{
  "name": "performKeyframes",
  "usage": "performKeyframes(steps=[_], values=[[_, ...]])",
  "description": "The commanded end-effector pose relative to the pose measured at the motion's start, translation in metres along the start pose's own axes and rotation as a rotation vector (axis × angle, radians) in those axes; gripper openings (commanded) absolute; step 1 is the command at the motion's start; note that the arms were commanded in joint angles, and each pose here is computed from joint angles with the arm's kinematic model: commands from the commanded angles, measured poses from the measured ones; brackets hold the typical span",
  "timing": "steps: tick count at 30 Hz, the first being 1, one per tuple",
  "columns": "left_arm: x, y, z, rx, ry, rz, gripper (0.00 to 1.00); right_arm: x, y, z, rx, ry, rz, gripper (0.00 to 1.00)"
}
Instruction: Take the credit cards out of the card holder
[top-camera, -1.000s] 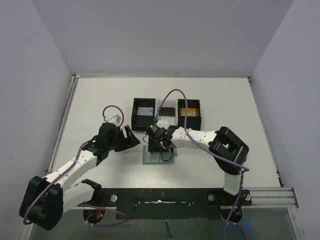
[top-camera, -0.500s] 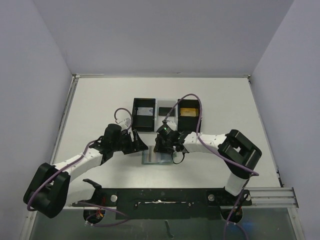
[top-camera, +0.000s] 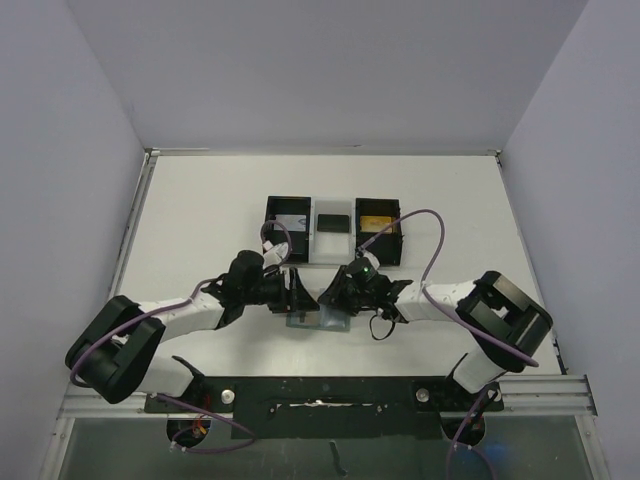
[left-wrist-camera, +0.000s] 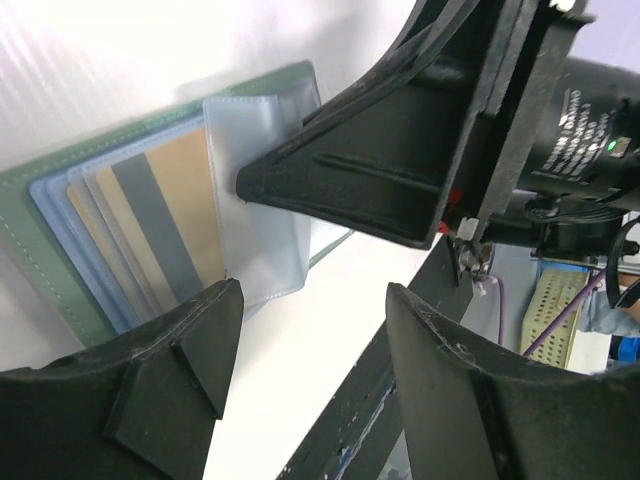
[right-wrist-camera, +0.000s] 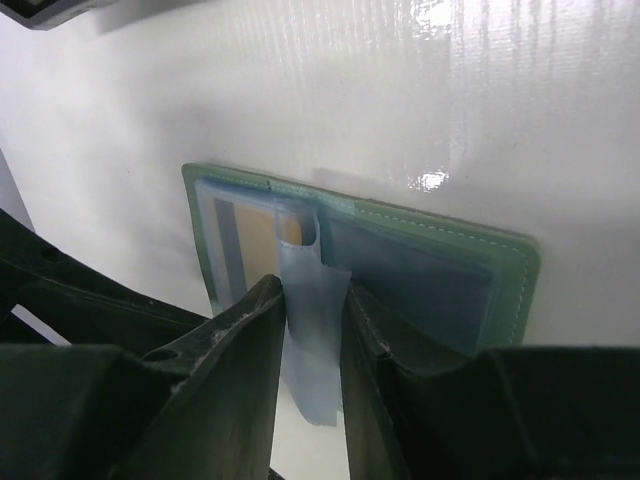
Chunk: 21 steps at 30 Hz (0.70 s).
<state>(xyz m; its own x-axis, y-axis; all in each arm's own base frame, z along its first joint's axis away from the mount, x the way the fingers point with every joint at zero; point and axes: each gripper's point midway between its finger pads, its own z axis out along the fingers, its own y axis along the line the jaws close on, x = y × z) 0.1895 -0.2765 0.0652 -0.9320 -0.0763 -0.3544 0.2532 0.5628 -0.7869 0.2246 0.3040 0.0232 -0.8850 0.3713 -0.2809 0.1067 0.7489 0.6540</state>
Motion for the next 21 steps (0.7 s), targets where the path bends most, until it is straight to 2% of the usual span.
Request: performKeyframes(steps=[1,3,9,17,21], values=[[-0.026,-0.026,0.003,0.103,-0.092,0.070,0.58,-0.012,0.006,-0.011,-0.007,-0.066,0.009,0.30],[-0.027,-0.025,0.006,0.097,-0.089,0.067,0.58,-0.014,0.005,-0.014,0.002,-0.073,0.007,0.31],[-0.032,-0.025,0.015,0.108,-0.095,0.068,0.58,-0.021,-0.026,-0.028,0.249,-0.122,-0.059,0.39],[-0.030,-0.028,0.024,0.124,-0.066,0.078,0.58,-0.021,-0.036,-0.040,0.278,-0.128,-0.075,0.37],[-0.015,-0.048,0.032,0.211,0.025,0.120,0.58,-0.027,-0.028,-0.054,0.238,-0.158,-0.072,0.38]])
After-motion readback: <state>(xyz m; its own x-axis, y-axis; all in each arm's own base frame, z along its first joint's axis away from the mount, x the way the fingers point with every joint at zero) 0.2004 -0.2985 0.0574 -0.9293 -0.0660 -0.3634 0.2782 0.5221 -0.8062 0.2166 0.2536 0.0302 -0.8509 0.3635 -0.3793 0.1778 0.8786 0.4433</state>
